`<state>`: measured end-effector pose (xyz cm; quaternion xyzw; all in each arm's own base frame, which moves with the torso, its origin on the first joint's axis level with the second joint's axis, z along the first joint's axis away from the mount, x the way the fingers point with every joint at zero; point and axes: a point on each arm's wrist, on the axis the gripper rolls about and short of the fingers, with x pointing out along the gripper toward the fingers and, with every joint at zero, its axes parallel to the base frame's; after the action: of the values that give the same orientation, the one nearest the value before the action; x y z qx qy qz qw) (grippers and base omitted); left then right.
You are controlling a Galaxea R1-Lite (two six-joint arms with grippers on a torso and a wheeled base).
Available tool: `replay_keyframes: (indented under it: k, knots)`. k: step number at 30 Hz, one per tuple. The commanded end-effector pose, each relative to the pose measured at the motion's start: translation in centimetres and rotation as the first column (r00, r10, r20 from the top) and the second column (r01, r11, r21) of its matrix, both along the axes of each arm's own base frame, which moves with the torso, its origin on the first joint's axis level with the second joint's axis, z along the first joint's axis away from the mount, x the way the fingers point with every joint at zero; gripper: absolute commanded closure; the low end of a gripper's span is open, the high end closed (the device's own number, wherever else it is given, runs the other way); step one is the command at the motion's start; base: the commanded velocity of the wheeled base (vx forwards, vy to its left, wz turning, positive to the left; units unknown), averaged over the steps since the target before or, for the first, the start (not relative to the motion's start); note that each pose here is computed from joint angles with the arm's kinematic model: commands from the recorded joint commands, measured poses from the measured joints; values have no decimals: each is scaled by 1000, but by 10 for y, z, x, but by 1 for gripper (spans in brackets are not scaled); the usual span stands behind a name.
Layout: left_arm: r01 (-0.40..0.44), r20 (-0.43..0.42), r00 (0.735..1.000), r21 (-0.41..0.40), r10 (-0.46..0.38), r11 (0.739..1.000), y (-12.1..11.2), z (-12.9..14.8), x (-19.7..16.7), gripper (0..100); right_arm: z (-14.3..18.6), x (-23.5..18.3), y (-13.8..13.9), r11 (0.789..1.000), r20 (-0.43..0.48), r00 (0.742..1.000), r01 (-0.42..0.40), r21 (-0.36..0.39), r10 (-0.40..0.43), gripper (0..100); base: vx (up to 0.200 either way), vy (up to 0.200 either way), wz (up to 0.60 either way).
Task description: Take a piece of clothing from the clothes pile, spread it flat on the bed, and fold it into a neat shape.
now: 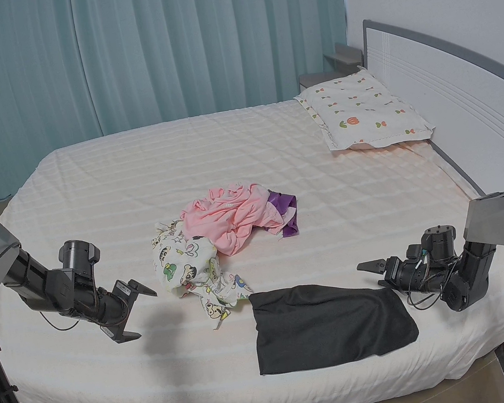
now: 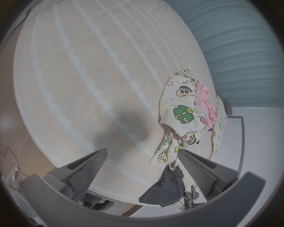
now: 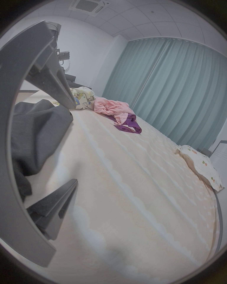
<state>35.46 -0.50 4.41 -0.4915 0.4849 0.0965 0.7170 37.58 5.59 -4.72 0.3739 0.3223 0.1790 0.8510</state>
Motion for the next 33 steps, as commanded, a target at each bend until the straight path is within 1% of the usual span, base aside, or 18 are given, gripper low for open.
replay_keyframes:
  k: [1, 2, 7, 17, 22, 23, 28, 31, 33]
  knots:
    - [0, -3, 1000, -1, 0, 1000, 0, -1, 0, 0, -1, -1, 1, 1000, -11, 1000, -3, -1, 3, 0, 0, 0, 0]
    - [0, -3, 1000, -1, 0, 1000, 0, -1, 0, 0, -2, -2, 1, 1000, -17, 1000, -5, -2, 5, 100, 0, 0, 0]
    - [0, -3, 1000, -1, 0, 1000, 0, -1, 0, 0, 0, -8, 0, 1000, -45, 999, -7, -5, 6, 100, 0, 0, 0]
    - [0, -3, 1000, -1, 0, 1000, 0, -1, 0, 0, 15, -12, -10, 1000, -21, 1000, 18, 4, -18, 100, 0, 0, 0]
    - [0, -1, 1000, -1, 0, 1000, 0, -1, 1, 0, 18, -19, -12, 1000, -39, 999, 22, -1, -22, 100, 0, 0, 0]
    - [0, -1, 1000, -1, 0, 1000, 0, -1, 1, 0, 17, -19, -13, 1000, -46, 999, 23, -3, -23, 0, 0, 0, 0]
    - [0, -3, 1000, -1, 0, 1000, 0, -1, 0, 0, 9, -23, -9, 1000, -83, 996, 13, -12, -14, 0, 0, 0, 0]
    - [0, -3, 1000, -1, 0, 1000, 0, -1, 0, 0, 12, -26, -8, 1000, -95, 995, 9, -15, -10, 0, 0, 0, 0]
    - [0, -3, 1000, -1, 0, 1000, 0, -1, 1, 0, 14, -31, -3, 1000, -103, 995, -10, -16, 8, 0, 0, 0, 0]
